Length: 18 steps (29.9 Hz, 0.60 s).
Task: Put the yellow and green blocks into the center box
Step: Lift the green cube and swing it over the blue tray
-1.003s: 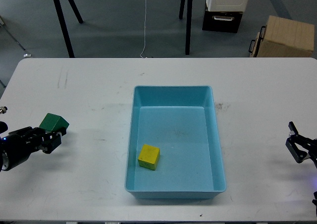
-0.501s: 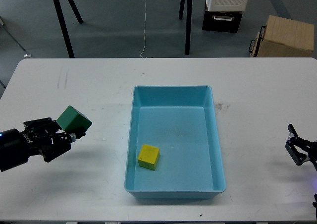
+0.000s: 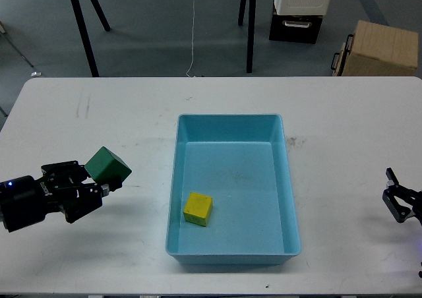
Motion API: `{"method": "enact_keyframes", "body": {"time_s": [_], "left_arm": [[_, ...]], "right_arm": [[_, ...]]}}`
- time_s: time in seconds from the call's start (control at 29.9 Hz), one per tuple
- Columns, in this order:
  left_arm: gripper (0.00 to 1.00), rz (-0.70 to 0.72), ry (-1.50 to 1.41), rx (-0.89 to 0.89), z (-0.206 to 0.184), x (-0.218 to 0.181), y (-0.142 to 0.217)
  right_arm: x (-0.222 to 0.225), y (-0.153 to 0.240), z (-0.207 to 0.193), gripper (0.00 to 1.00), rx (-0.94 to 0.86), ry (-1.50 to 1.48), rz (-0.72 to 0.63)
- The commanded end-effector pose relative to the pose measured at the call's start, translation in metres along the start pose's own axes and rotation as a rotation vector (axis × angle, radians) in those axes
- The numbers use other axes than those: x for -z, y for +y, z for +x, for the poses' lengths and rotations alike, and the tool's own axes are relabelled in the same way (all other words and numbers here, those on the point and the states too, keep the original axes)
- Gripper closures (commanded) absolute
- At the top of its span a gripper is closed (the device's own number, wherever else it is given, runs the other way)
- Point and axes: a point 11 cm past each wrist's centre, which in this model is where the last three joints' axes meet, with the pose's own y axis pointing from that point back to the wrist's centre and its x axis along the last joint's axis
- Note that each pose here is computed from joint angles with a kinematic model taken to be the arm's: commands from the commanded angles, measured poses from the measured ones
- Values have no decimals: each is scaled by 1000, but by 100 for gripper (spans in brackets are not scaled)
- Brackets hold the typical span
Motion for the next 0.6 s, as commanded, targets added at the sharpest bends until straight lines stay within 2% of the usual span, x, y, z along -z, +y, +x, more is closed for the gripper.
{"method": "enact_keyframes", "body": {"time_s": [0.0, 0.23, 0.47, 0.57], "left_arm": [[50, -80, 22, 59, -2, -15, -27], [50, -163, 14, 82, -6, -29, -68], [50, -151, -51, 115, -13, -21, -87], [50, -109, -91, 131, -15, -6, -91]], "right_arm": [[3, 0, 2, 0, -5, 7, 5], [5, 6, 10, 0, -33, 11, 11], [6, 8, 12, 0, -40, 12, 14], [5, 8, 11, 0, -38, 9, 14]]}}
